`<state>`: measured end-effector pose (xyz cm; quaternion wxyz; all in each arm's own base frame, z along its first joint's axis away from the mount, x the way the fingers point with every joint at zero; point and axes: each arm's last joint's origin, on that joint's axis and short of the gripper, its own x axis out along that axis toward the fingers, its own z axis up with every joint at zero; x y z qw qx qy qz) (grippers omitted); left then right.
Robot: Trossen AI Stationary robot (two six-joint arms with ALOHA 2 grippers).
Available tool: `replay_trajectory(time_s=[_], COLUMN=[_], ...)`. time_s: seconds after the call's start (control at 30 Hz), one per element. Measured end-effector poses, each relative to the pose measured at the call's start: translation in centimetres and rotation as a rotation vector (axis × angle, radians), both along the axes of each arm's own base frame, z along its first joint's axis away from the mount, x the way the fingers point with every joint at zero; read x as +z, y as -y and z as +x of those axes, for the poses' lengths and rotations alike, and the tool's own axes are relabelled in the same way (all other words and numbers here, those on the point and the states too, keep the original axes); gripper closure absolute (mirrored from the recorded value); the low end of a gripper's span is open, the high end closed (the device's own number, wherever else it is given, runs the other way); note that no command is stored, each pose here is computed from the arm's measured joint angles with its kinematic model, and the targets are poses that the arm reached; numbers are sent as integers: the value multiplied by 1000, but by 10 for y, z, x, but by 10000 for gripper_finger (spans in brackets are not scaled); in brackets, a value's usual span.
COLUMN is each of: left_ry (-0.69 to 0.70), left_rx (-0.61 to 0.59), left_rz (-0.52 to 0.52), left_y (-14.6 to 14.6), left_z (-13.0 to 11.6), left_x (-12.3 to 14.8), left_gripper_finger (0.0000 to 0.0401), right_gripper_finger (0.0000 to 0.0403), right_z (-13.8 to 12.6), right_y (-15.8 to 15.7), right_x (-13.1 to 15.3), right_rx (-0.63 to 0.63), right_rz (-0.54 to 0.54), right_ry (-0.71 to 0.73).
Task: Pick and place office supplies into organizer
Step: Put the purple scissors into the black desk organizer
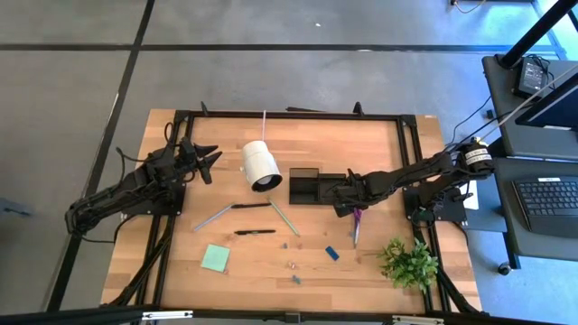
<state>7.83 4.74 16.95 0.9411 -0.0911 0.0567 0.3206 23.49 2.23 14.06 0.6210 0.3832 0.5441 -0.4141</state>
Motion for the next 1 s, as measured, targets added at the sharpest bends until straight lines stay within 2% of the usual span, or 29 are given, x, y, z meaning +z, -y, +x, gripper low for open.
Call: replay_trajectory(time_s=[0.7,1.0], left_ry=[0,0], left_rx=[0,0], left_rz=[0,0], left_y=[0,0], left_z=[0,0], left_x=[0,0], left_gripper_finger=[274,274], right_gripper_finger=[144,145], right_z=[1,-8], right_y=[0,1], right_x=[0,-13], right_rx=[6,-5], right_rz=[2,4], right_ry=[6,20])
